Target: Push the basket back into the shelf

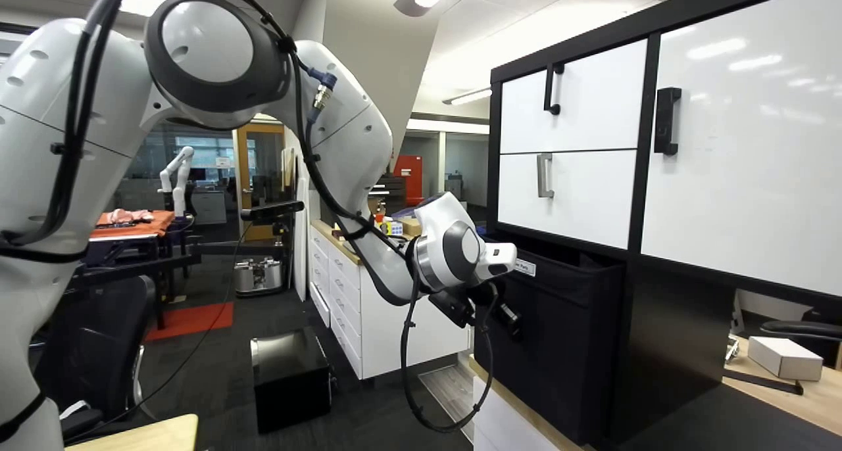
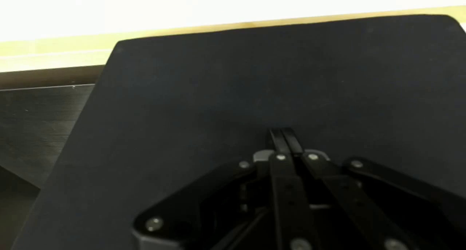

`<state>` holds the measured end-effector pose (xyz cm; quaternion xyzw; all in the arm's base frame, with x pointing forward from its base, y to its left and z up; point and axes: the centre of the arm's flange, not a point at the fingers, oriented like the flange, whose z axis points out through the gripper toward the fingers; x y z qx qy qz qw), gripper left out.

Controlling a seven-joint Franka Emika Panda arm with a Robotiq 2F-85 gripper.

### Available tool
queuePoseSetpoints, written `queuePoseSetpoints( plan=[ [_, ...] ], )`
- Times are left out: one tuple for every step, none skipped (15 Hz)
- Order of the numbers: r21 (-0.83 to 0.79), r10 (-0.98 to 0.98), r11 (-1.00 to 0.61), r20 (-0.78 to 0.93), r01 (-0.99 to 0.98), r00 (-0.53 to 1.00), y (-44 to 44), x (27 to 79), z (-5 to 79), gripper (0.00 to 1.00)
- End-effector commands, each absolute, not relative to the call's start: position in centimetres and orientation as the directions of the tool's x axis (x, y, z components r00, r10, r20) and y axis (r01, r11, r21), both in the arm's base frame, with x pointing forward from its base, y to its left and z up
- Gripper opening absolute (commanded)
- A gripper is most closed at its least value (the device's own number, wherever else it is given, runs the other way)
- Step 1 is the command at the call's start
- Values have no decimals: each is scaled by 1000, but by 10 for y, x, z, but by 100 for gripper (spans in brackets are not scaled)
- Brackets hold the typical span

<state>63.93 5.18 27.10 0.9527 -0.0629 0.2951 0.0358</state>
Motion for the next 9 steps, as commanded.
queuePoseSetpoints(
  plan=[
    [23, -70, -994, 596, -104, 800, 69, 691, 266, 3],
    [28, -64, -995, 600, -100, 798, 69, 696, 266, 2],
    [33, -58, -995, 603, -98, 795, 70, 701, 266, 2],
    [39, -53, -995, 606, -97, 794, 70, 706, 265, 2],
    [45, -49, -994, 611, -96, 790, 70, 711, 266, 2],
    [49, -46, -994, 614, -95, 788, 70, 715, 266, 2],
    [53, -42, -994, 617, -94, 786, 70, 719, 266, 2],
    [58, -37, -994, 618, -92, 786, 70, 722, 266, 2],
    [63, -31, -994, 618, -89, 786, 70, 723, 267, 2]
  ],
)
